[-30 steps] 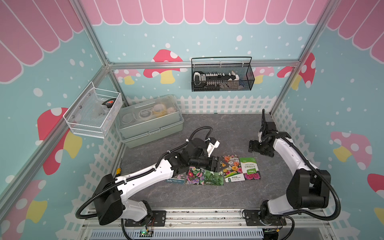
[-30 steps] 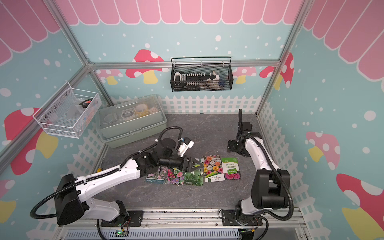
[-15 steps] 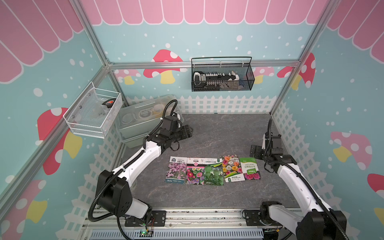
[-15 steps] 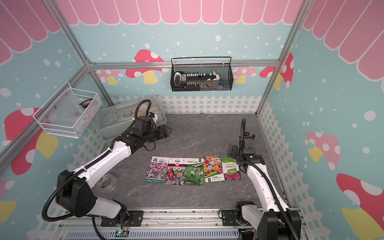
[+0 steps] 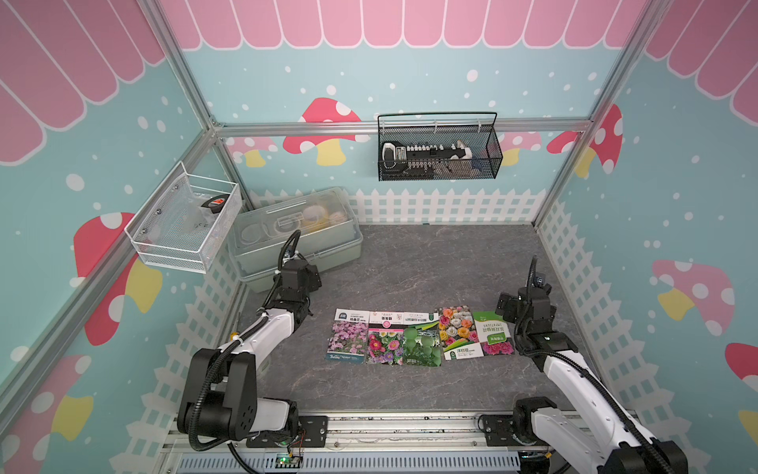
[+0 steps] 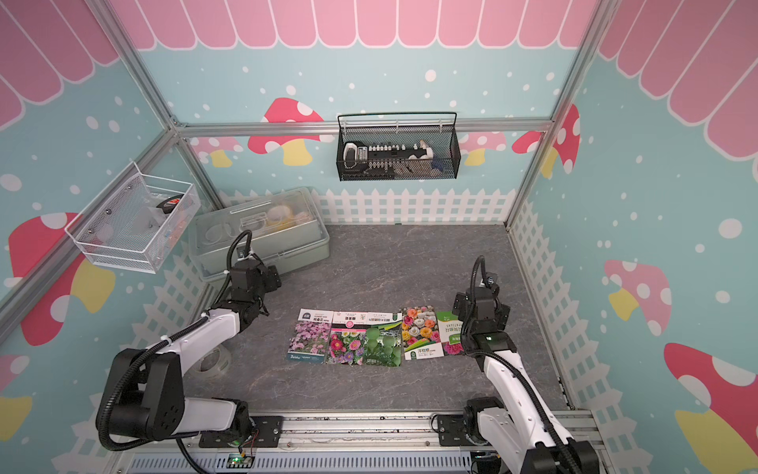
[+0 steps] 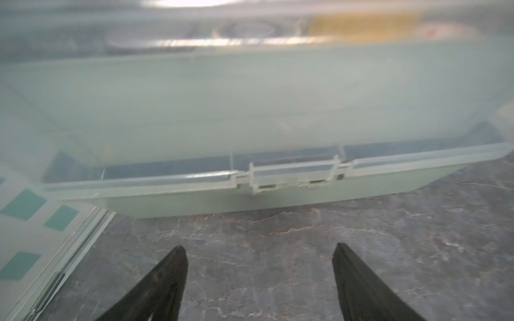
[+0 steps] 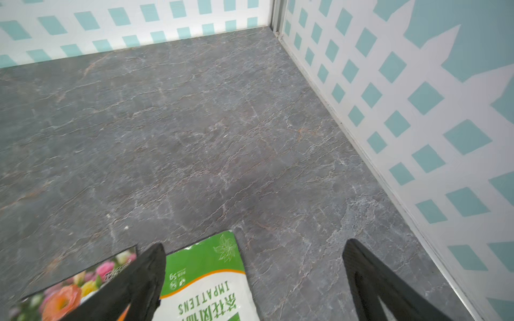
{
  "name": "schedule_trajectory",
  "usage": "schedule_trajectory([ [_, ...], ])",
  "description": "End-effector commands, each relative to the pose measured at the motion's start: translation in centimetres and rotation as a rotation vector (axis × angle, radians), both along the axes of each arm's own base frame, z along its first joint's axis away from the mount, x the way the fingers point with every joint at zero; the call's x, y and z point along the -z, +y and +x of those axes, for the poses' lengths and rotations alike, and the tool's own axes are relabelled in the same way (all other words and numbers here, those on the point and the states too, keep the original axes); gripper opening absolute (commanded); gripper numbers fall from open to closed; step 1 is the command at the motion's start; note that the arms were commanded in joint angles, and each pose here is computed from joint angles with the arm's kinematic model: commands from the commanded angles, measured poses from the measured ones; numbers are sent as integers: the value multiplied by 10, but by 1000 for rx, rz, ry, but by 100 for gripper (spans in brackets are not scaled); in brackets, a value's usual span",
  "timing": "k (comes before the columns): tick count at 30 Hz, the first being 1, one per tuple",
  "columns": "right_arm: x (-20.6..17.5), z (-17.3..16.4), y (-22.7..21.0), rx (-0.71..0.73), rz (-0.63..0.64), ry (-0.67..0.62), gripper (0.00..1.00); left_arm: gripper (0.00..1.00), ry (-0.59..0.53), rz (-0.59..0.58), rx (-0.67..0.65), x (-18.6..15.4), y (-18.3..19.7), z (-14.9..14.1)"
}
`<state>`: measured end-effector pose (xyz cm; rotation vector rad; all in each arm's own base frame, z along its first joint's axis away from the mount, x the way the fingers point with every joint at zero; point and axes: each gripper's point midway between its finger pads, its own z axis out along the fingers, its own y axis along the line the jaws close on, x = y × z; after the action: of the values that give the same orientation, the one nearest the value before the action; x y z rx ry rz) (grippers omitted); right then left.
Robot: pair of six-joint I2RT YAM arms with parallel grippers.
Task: Arrange the seed packets in a row
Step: Reset both arms
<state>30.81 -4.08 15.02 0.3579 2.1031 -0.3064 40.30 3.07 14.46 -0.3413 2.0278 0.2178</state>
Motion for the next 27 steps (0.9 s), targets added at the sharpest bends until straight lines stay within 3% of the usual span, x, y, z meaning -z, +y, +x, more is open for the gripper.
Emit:
schedule_trajectory([
  [1,-7,15,-12,30,-125,-71,99,83,-190,23,8,-28,6,9],
  [3,0,17,-14,27,-163,-108,99,84,-221,21,33,-31,4,8],
  [7,8,16,-17,29,-202,-155,99,85,-150,1,96,-22,-5,2],
  [10,6,23,-17,35,-210,-187,99,86,-173,29,82,-18,-1,-7],
  [13,2,35,-8,-21,-207,-215,99,89,-184,36,58,-9,3,-13],
  [15,2,38,-5,-46,-216,-244,99,99,-195,47,97,-2,-2,-11],
  [21,15,44,2,-94,-222,-259,99,99,-207,61,89,25,-1,-3],
  [27,15,54,6,-124,-260,-283,99,99,-203,58,115,28,-5,-3],
])
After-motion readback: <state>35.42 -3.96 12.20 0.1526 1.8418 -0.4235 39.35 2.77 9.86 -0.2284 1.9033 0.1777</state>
